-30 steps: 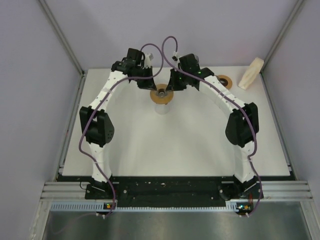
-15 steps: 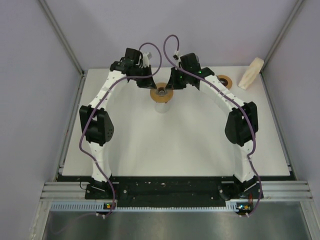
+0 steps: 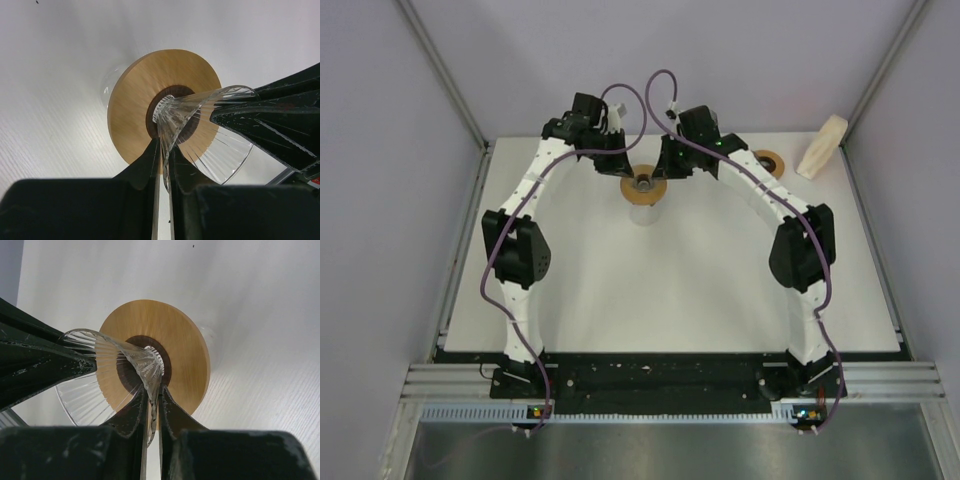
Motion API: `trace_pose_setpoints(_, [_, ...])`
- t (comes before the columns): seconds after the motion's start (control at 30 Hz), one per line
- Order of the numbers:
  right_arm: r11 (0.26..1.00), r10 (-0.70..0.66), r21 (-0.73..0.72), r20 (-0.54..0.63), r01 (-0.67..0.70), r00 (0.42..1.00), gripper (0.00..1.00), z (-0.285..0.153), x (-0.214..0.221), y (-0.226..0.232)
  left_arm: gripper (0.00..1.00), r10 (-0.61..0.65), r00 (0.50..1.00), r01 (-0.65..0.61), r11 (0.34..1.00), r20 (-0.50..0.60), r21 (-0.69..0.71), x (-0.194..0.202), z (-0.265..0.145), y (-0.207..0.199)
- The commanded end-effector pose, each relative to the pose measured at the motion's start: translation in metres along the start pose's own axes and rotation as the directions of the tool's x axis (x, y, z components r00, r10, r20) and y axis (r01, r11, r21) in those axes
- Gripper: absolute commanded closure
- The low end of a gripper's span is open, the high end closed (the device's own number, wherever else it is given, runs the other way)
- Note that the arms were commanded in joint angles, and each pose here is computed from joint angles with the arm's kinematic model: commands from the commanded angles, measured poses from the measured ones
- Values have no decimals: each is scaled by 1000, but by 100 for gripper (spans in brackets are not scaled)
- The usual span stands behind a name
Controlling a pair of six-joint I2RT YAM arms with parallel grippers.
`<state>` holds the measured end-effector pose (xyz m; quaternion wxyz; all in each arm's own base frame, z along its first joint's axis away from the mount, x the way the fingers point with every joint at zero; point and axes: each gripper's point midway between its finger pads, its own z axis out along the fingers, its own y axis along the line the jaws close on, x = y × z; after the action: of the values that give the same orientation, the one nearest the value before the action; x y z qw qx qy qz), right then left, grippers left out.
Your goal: Place the coffee filter in the dripper
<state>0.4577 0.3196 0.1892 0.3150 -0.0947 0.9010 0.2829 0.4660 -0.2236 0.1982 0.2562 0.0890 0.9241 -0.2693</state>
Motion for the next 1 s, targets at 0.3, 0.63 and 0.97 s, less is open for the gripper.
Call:
trace_pose_setpoints(0.3, [998, -28, 53, -171, 38, 985, 73, 0, 36, -19, 79, -24, 995, 16, 997, -101, -77, 27, 3, 30])
trace_pose_setpoints(0.63, [998, -66, -1, -119, 66, 991, 62, -9, 14, -2, 55, 19, 999, -20, 1000, -38, -25, 9, -12, 12])
trace_pose_setpoints(0.97, [991, -134, -35, -64, 132, 989, 55, -15, -7, 9, 40, 45, 999, -45, 999, -4, 15, -3, -22, 0])
